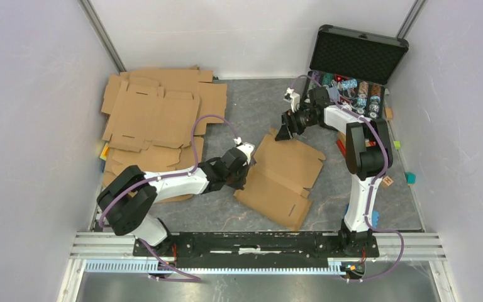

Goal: Fold the paper box

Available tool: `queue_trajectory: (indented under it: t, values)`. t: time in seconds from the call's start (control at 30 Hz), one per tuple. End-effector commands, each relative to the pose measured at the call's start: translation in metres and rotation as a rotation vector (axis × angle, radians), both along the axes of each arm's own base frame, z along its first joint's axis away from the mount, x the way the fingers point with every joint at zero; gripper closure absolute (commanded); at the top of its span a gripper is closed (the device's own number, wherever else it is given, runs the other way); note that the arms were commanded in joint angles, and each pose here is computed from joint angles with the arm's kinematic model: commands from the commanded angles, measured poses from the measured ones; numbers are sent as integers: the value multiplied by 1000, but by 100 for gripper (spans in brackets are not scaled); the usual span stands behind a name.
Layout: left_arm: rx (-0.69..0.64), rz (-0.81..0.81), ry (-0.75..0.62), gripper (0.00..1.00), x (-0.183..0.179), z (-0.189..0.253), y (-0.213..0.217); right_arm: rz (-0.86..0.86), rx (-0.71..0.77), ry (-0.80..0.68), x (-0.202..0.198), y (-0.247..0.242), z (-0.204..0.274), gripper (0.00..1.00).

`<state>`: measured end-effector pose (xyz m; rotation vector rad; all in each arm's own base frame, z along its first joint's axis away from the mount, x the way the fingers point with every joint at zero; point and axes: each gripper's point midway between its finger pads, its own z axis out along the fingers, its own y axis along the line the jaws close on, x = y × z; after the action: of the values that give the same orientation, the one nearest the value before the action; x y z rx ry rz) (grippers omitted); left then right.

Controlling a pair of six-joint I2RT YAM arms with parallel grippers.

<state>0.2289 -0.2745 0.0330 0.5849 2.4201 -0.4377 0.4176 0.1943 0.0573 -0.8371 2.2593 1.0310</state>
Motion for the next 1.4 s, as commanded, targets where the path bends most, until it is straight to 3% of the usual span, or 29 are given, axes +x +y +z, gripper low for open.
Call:
queue_trajectory:
  t: [0.0,0.1,0.2,0.33,0.57,0.73,0.9,1.27,1.37]
  values:
    - [4,-9,-68,98,10,8,-2,62,69,-10,-20,5,13,26]
    - [12,-5,-58,98,10,6,-1,71,95,-42,-30,8,28,46]
    - [18,2,-49,98,10,4,-1,77,101,-84,-40,13,46,59]
    - [20,9,-37,98,9,2,-2,97,74,-132,-59,28,58,62]
    - [30,28,-30,97,10,1,0,142,47,-175,-89,58,69,58]
    - [43,63,-25,97,12,-1,3,155,23,-224,-111,73,82,77]
    - [32,52,-9,96,11,-2,-2,146,43,-264,-126,82,99,88]
    - [30,73,2,94,14,-3,-5,116,131,-257,-150,90,125,99]
    - [12,83,11,82,14,-2,-9,80,121,-250,-147,88,121,98]
